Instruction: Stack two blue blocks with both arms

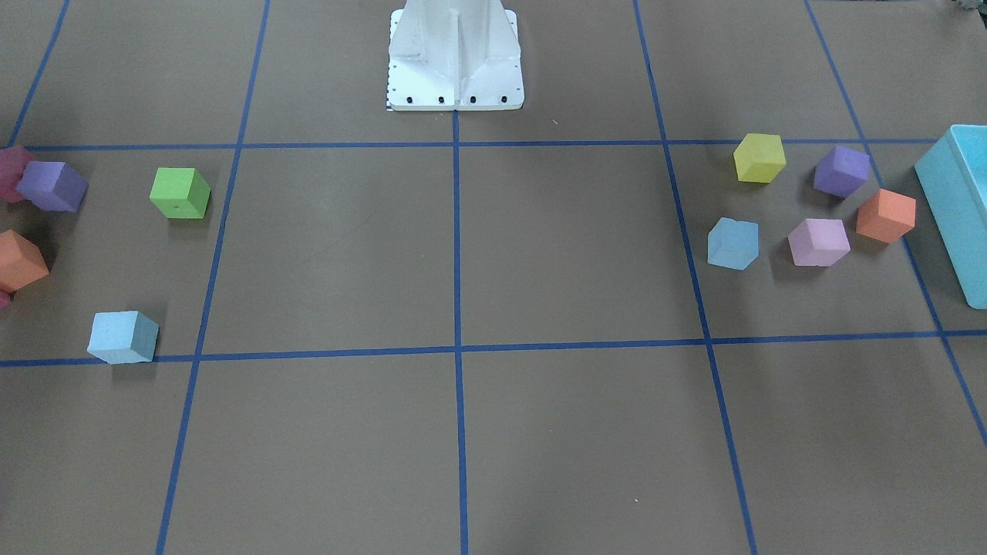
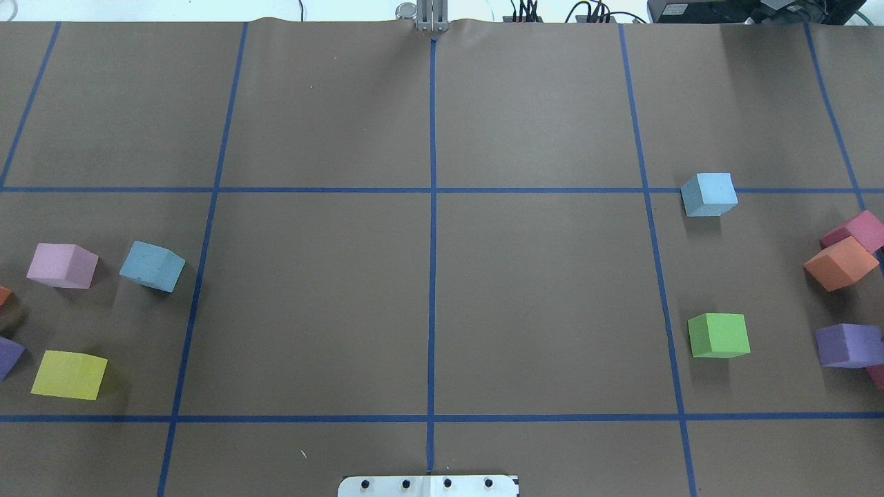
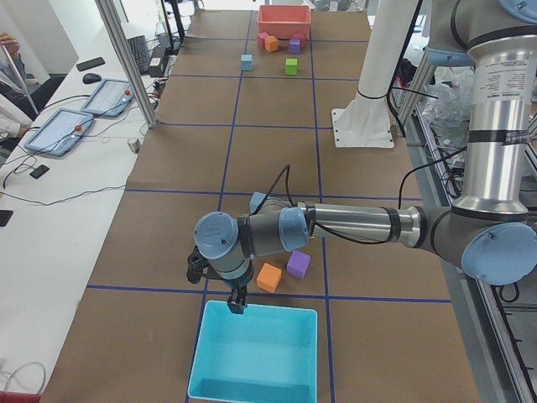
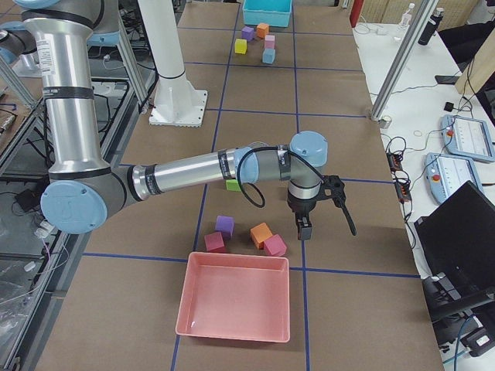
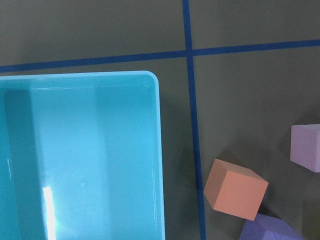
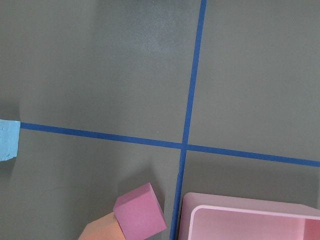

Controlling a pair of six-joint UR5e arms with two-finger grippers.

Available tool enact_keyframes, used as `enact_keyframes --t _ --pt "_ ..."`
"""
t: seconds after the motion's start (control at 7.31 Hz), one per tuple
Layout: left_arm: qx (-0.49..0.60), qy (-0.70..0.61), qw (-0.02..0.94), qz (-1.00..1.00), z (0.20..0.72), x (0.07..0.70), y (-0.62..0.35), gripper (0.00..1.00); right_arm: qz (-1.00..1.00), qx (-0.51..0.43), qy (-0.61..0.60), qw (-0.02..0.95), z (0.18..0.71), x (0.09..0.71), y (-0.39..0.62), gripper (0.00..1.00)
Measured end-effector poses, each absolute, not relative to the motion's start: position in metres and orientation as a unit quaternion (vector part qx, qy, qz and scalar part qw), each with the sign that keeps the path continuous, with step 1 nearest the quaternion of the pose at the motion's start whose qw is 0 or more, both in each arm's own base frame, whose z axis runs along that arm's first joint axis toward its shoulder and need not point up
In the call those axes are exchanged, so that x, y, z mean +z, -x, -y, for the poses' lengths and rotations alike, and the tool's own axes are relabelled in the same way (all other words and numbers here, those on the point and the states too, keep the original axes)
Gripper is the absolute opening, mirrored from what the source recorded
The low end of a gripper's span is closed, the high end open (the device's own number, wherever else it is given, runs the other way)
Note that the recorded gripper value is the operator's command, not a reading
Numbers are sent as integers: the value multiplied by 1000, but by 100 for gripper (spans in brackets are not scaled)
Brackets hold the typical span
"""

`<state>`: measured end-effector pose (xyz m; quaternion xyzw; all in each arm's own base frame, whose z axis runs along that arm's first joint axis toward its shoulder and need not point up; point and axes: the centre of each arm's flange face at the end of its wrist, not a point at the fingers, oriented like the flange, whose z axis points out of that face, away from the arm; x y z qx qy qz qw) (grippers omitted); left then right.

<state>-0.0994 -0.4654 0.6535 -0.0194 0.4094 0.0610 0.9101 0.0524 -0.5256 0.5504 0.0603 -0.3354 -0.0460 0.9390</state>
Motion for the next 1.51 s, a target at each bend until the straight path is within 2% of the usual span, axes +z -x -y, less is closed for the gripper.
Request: enact_keyframes --t 0.55,0.82,1.23,1.51 --pt "57 13 911 -408 475 642 100 99 350 -60 -90 930 531 520 -48 100" --pt "34 -1 914 -405 508 599 94 100 347 -90 -110 927 546 489 -21 100" --pt "15 12 913 -407 560 507 -1 100 348 -116 -92 926 572 449 79 100" --pt "21 27 911 -411 572 458 -86 100 351 -117 -78 926 576 445 111 100"
